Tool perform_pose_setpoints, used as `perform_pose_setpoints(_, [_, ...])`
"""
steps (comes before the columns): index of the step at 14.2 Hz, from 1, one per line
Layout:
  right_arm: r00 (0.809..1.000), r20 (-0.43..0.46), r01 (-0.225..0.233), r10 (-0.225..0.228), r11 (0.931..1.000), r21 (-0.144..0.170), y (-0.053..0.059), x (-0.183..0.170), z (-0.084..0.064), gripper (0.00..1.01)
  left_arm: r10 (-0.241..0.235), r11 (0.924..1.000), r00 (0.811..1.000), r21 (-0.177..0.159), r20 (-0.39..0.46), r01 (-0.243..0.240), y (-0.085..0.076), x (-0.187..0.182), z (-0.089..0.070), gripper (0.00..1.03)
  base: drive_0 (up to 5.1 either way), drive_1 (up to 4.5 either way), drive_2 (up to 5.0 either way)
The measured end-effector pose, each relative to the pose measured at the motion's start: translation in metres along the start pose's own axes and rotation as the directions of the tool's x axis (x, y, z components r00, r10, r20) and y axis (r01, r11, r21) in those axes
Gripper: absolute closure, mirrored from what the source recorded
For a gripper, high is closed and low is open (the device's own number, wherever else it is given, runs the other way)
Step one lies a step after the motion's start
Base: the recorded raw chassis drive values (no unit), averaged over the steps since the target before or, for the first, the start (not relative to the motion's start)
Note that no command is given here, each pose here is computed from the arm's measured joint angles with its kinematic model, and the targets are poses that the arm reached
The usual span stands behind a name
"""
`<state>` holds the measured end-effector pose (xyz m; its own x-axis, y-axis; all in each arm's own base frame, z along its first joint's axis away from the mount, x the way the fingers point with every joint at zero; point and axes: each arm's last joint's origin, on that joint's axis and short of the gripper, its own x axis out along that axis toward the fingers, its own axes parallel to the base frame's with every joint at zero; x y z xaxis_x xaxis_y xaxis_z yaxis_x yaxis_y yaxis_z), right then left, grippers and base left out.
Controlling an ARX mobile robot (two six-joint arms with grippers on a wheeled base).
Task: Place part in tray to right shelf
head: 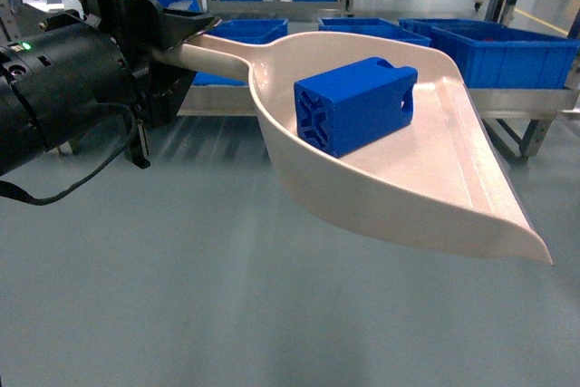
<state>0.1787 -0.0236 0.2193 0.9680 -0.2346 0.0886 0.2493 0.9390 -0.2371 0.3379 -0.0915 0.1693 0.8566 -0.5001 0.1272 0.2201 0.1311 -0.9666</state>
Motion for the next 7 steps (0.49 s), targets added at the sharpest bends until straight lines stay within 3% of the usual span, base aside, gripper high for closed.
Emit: perform_pose_setpoints(7, [1.000,-0.006,-0.002,0.002,1.0000,0.000,0.0002,0.0001,-0.0007,0.03,0.005,1.0000,1.000,-0.001,-0.001,-0.005,0.0006,-0.0002,-0.0002,0.89,0.0,0.00,0.0])
